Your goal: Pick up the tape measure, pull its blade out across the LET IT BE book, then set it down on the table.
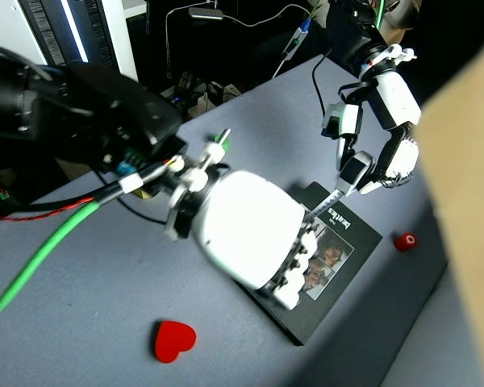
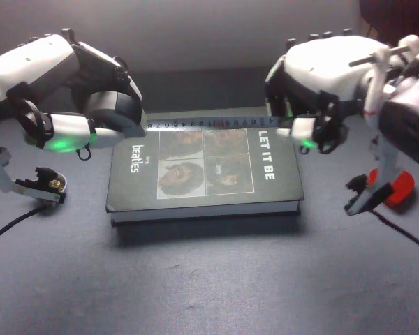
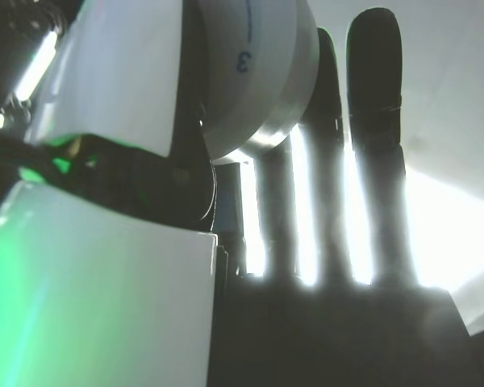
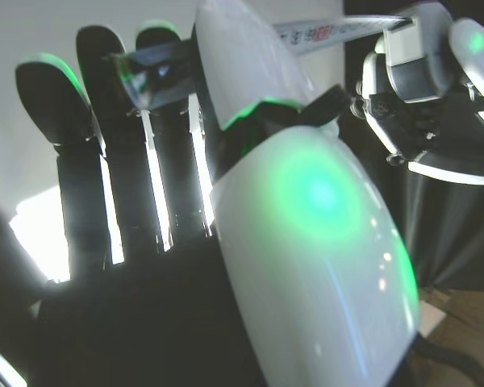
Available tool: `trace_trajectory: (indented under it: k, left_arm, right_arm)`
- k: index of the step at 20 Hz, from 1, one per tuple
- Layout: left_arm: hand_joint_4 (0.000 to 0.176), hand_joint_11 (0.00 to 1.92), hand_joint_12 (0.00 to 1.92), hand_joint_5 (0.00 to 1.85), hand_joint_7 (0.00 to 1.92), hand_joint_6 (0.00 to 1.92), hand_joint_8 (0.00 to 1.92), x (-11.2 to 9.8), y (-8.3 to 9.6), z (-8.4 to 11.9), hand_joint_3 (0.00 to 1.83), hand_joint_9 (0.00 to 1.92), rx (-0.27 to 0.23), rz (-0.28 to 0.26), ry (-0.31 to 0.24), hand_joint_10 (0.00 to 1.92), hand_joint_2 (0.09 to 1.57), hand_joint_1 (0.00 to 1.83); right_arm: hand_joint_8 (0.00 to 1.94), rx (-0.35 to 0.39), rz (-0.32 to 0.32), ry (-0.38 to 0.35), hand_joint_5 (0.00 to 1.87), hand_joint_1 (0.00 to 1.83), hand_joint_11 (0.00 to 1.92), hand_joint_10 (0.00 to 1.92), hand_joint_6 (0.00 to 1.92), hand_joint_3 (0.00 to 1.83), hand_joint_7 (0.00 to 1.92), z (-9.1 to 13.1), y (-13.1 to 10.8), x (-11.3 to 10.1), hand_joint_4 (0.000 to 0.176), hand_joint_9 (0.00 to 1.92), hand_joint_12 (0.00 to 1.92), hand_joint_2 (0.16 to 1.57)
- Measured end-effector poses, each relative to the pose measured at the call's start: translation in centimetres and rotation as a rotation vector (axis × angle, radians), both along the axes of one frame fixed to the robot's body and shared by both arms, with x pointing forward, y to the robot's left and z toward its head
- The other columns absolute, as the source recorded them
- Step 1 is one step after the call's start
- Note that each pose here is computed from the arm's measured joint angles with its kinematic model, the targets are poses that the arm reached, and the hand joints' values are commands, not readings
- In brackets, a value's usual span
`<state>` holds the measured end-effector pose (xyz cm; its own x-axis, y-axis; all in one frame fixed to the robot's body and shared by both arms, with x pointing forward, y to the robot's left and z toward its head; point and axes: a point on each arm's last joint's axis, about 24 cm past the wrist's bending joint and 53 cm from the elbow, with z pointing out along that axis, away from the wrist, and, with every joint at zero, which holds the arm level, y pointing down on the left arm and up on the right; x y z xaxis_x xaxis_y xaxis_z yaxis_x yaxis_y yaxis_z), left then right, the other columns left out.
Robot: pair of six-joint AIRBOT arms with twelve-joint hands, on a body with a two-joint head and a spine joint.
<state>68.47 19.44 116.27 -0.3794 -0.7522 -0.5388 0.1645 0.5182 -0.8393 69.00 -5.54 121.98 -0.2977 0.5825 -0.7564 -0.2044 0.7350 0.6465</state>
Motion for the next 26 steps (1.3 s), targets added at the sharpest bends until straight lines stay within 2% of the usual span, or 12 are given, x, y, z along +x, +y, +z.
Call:
trace_trajectory:
  k: [11, 14, 26]
  left_arm:
    - [0.0, 0.79, 1.03, 1.07, 1.03, 0.63, 0.99, 0.0, -0.1, 0.1, 0.0, 0.86, 0.008, -0.008, -0.008, 1.27, 1.1, 1.38]
    - [0.0, 0.8, 1.03, 1.07, 1.03, 0.64, 0.98, -0.1, -0.2, 0.2, 0.0, 0.87, 0.009, -0.01, -0.011, 1.26, 1.1, 1.38]
    - [0.0, 0.8, 1.04, 1.07, 1.04, 0.63, 0.97, 0.0, -0.2, 0.3, 0.0, 0.87, 0.008, -0.011, -0.017, 1.26, 1.09, 1.38]
  right_arm:
    - [1.24, -0.028, -0.021, -0.02, 0.82, 1.18, 0.66, 1.11, 1.17, 0.0, 0.89, 0.0, -3.2, 0.2, 0.001, 0.74, 1.52, 1.19]
    - [1.23, -0.031, -0.013, -0.014, 0.82, 1.18, 0.66, 1.11, 1.18, 0.0, 0.88, -0.1, -3.5, 0.0, 0.008, 0.74, 1.52, 1.19]
    - [1.23, -0.059, -0.038, -0.03, 0.82, 1.18, 0.67, 1.11, 1.18, 0.0, 0.88, 0.5, -6.7, 0.3, 0.008, 0.74, 1.52, 1.19]
